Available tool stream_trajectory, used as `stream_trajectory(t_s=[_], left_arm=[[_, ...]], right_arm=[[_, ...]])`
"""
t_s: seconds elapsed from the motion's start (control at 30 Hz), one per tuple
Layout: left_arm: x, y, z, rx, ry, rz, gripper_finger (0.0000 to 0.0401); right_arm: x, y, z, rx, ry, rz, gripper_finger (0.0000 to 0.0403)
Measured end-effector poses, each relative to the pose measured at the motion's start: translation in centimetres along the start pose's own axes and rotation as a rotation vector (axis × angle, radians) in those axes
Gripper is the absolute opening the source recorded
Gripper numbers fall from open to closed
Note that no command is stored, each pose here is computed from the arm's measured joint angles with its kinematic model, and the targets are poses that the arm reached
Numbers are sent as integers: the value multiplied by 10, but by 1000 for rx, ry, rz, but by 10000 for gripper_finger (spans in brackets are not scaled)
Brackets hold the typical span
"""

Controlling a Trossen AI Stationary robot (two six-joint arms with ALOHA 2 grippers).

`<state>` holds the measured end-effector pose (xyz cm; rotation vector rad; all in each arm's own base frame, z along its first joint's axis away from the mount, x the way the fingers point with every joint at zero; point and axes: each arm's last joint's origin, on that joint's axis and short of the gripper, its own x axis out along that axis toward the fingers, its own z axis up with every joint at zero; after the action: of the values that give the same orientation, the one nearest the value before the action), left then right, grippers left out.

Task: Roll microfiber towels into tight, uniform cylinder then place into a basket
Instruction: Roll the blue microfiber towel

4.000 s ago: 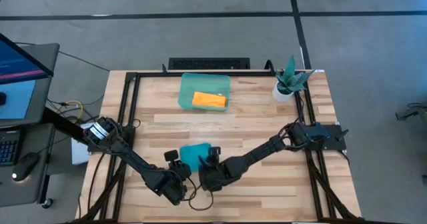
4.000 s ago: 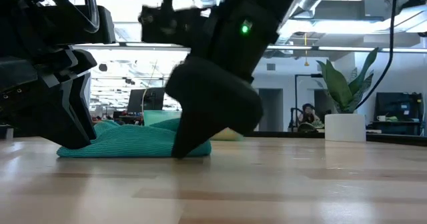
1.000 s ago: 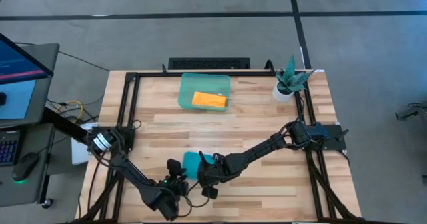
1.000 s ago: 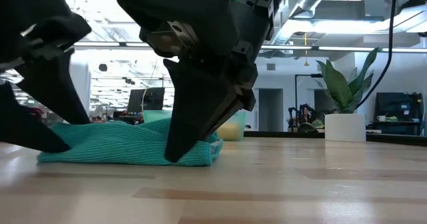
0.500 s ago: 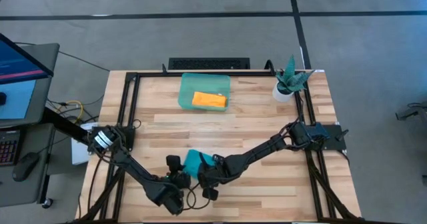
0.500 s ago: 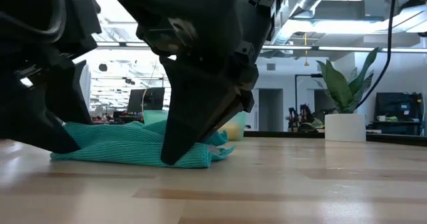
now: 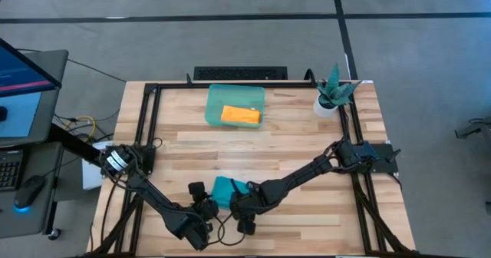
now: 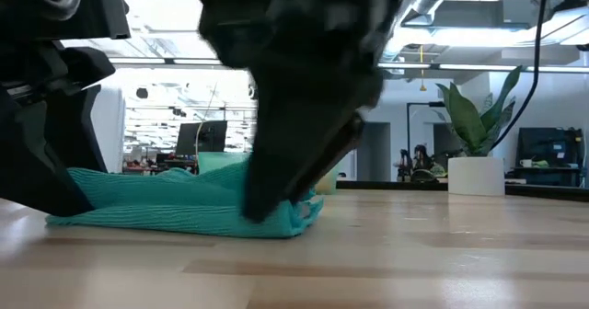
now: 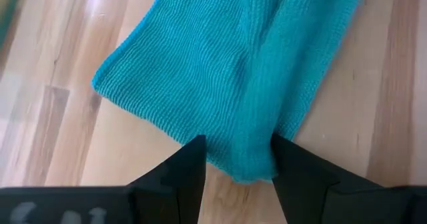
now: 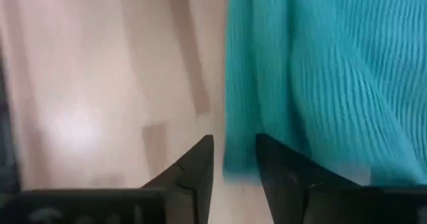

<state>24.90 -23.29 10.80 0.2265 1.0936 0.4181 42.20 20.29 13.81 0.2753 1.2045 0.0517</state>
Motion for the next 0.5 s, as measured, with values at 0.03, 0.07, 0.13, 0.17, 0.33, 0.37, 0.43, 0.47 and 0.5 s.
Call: stream_trajectory(t_s=[0.03,0.07,0.13,0.17,0.33,0.37,0.43,0.47,0.5], left_arm=[[0,0,0,-3,-2,-3,152],[0,-1,0,-5,-4,-6,152],[0,-1,0,-7,-7,-8,152],[0,-1,0,-9,-7,-8,152],[1,-1,0,-35,-5,-6,152],[1,0,1,-38,-4,-6,152],[2,0,1,-41,0,-8,152],[2,0,2,-42,0,-7,152],[2,1,2,-44,1,-6,152]], right_arm=[[-5,1,-1,-1,12,8,134],[-10,5,-2,-8,9,14,131],[-24,13,-5,-29,-3,9,124],[-31,17,-8,-43,-15,-9,121],[-56,39,-28,-236,-95,-173,110],[-60,45,-31,-302,-126,-200,109],[-66,60,-39,-421,-190,-242,108],[-66,66,-43,-471,-212,-256,108],[-63,72,-48,-519,-220,-267,108]])
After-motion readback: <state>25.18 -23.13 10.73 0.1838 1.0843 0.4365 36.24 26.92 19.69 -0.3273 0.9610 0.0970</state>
